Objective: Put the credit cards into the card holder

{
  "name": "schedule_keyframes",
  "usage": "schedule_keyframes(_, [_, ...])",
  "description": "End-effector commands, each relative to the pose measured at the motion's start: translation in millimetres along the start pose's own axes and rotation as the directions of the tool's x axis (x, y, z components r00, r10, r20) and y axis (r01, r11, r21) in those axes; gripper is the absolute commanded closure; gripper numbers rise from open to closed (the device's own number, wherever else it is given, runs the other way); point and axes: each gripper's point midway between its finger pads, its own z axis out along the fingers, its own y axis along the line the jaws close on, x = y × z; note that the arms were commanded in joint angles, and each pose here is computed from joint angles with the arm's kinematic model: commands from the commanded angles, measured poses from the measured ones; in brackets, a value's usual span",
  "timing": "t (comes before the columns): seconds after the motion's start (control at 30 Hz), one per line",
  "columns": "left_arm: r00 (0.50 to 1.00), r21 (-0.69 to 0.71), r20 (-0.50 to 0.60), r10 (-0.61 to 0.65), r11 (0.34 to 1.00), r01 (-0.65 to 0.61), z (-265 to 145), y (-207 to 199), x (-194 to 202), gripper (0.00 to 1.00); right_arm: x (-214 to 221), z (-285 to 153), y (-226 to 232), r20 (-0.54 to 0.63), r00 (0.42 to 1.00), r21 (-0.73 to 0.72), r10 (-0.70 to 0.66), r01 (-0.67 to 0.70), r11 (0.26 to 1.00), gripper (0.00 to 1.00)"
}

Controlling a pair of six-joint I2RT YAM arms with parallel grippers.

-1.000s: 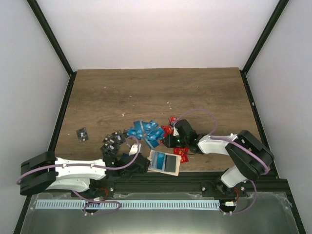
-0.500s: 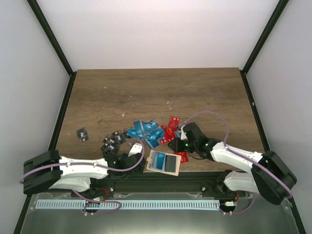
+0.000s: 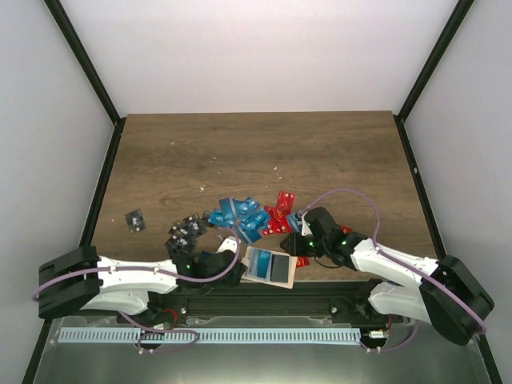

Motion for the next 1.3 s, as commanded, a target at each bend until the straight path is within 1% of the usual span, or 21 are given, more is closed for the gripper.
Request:
schedule_keyframes(0.0, [0.999, 0.011, 0.018, 0.036, 0.999, -0.036, 5, -5, -3, 0.48, 3, -1, -2, -0.003, 1.000, -0.008, 0.015, -0.015, 1.000, 0.76])
schedule_keyframes(0.13, [0.999, -0.101, 0.017, 0.044, 0.994, -0.042, 13, 7, -7, 0.51, 5, -1, -2, -0.006, 1.000, -0.010, 0.015, -0.015, 1.000, 0.76])
schedule_keyframes(0.2, [0.999, -0.132, 0.021, 0.043, 0.990, -0.040, 15, 10, -9, 0.53, 7, -1, -3, -0.010, 1.000, -0.012, 0.013, -0.013, 1.000, 0.76])
schedule_keyframes(0.3, [0.998, -0.118, 0.043, 0.046, 0.992, -0.040, 17, 7, -14, 0.54, 8, -1, -4, -0.012, 1.000, -0.013, 0.009, -0.009, 1.000, 0.75])
schedule_keyframes(0.37, [0.997, -0.110, 0.056, 0.056, 0.993, -0.049, 18, 3, -17, 0.56, 9, -1, -4, -0.013, 1.000, -0.017, 0.007, -0.007, 1.000, 0.76])
schedule_keyframes(0.47, [0.996, -0.103, 0.065, 0.062, 0.993, -0.055, 21, 0, -19, 0.65, 10, 0, -4, -0.017, 1.000, -0.020, 0.005, -0.006, 1.000, 0.76])
schedule_keyframes(0.5, [0.995, -0.106, 0.059, 0.085, 0.991, -0.079, 23, 0, -19, 0.69, 10, 0, -4, -0.017, 1.000, -0.021, 0.005, -0.005, 1.000, 0.75])
schedule_keyframes(0.57, [0.995, -0.130, 0.054, 0.083, 0.989, -0.075, 24, 4, -18, 0.77, 10, 1, -5, -0.019, 1.000, -0.020, 0.005, -0.005, 1.000, 0.76])
schedule_keyframes(0.67, [0.997, -0.200, 0.069, 0.035, 0.980, -0.021, 21, 18, -18, 0.82, 10, 0, -7, -0.019, 1.000, -0.006, 0.011, -0.011, 1.000, 0.76])
schedule_keyframes(0.73, [0.996, -0.214, 0.089, 0.000, 0.977, 0.019, 18, 23, -20, 0.86, 13, 0, -11, -0.029, 0.999, 0.016, 0.024, -0.024, 1.000, 0.75])
schedule_keyframes(0.83, [0.990, -0.183, 0.125, -0.059, 0.980, 0.082, 13, 25, -20, 0.93, 19, 1, -18, -0.058, 0.997, 0.055, 0.059, -0.056, 0.997, 0.69])
schedule_keyframes(0.93, [0.983, -0.125, 0.151, -0.109, 0.984, 0.128, 10, 23, -20, 0.96, 28, 0, -21, -0.094, 0.991, 0.069, 0.094, -0.088, 0.994, 0.61])
schedule_keyframes(1.03, [0.976, -0.086, 0.163, -0.143, 0.984, 0.159, 9, 22, -19, 0.96, 37, -3, -19, -0.129, 0.984, 0.053, 0.121, -0.115, 0.992, 0.54])
schedule_keyframes(1.27, [0.966, -0.038, 0.165, -0.201, 0.977, 0.210, 11, 20, -15, 0.96, 66, -3, 1, -0.234, 0.960, -0.047, 0.154, -0.169, 0.984, 0.46])
